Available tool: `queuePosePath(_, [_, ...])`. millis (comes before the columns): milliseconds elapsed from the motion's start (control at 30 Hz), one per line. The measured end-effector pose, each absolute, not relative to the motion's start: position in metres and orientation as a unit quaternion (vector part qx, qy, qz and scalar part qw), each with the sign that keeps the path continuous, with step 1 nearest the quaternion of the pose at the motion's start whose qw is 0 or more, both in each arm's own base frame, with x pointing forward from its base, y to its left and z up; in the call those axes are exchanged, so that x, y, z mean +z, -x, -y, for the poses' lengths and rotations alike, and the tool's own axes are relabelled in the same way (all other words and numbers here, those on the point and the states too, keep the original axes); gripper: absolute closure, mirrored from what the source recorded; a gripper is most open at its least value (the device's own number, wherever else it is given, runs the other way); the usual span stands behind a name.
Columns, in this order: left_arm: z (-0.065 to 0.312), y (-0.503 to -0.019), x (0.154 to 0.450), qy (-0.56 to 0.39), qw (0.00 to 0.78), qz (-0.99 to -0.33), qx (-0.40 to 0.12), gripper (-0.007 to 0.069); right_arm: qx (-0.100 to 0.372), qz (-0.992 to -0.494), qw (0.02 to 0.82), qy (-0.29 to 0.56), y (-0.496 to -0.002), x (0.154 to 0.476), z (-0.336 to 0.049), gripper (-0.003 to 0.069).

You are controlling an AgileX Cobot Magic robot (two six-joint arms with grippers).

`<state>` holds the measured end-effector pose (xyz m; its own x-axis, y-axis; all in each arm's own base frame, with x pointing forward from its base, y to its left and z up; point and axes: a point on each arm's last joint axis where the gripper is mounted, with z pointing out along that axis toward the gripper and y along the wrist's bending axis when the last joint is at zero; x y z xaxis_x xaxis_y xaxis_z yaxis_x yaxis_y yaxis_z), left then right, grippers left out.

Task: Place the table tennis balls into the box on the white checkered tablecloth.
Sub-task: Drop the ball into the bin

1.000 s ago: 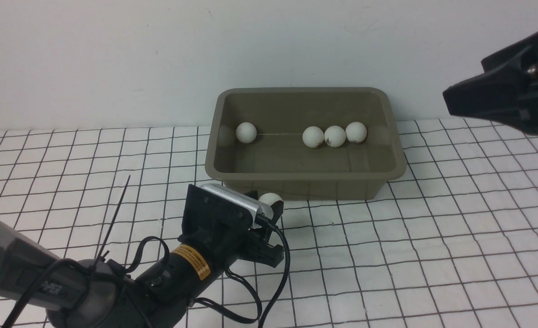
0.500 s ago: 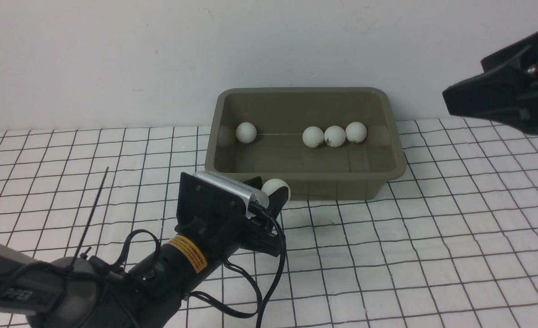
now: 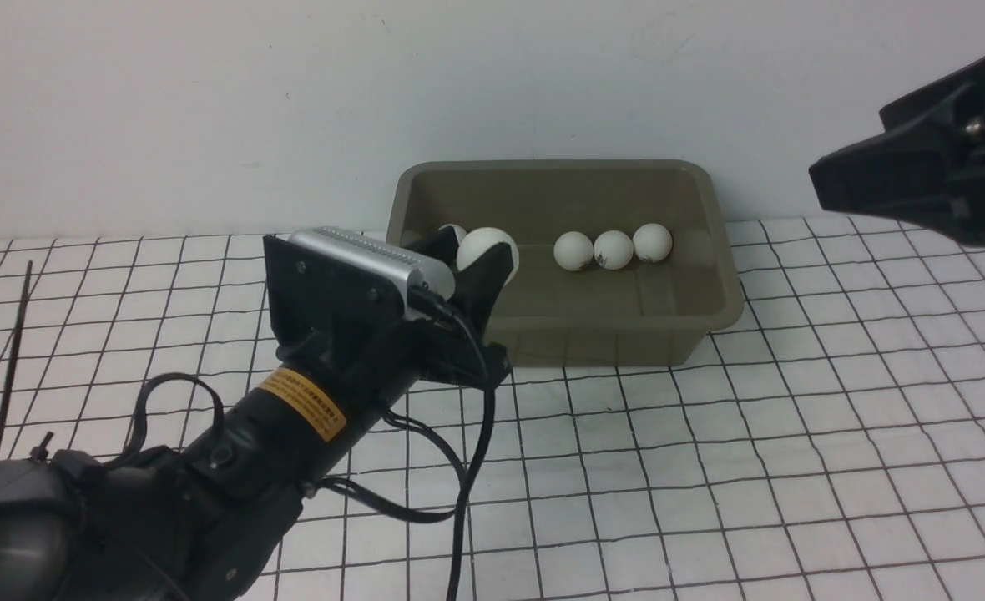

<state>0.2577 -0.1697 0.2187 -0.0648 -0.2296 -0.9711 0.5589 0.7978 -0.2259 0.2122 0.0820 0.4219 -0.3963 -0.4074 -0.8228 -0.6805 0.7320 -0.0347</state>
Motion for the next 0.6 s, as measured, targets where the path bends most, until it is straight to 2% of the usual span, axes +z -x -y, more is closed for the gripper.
queuePosePath(133, [0.172,-0.273,0.223,-0.138,0.652,-0.698,-0.261,0.0310,0.158,-0.821,0.437,0.331,-0.212,0.422,-0.082,0.0164])
queuePosePath(333, [0.174,-0.314,0.246,-0.169,0.640,-0.722,-0.200,0.0312,0.160,-0.821,0.437,0.331,-0.212,0.422,-0.082,0.0164])
queuePosePath(600, [0.191,-0.369,0.222,-0.251,0.572,-0.770,-0.130,0.0312,0.160,-0.821,0.436,0.332,-0.212,0.422,-0.083,0.0164])
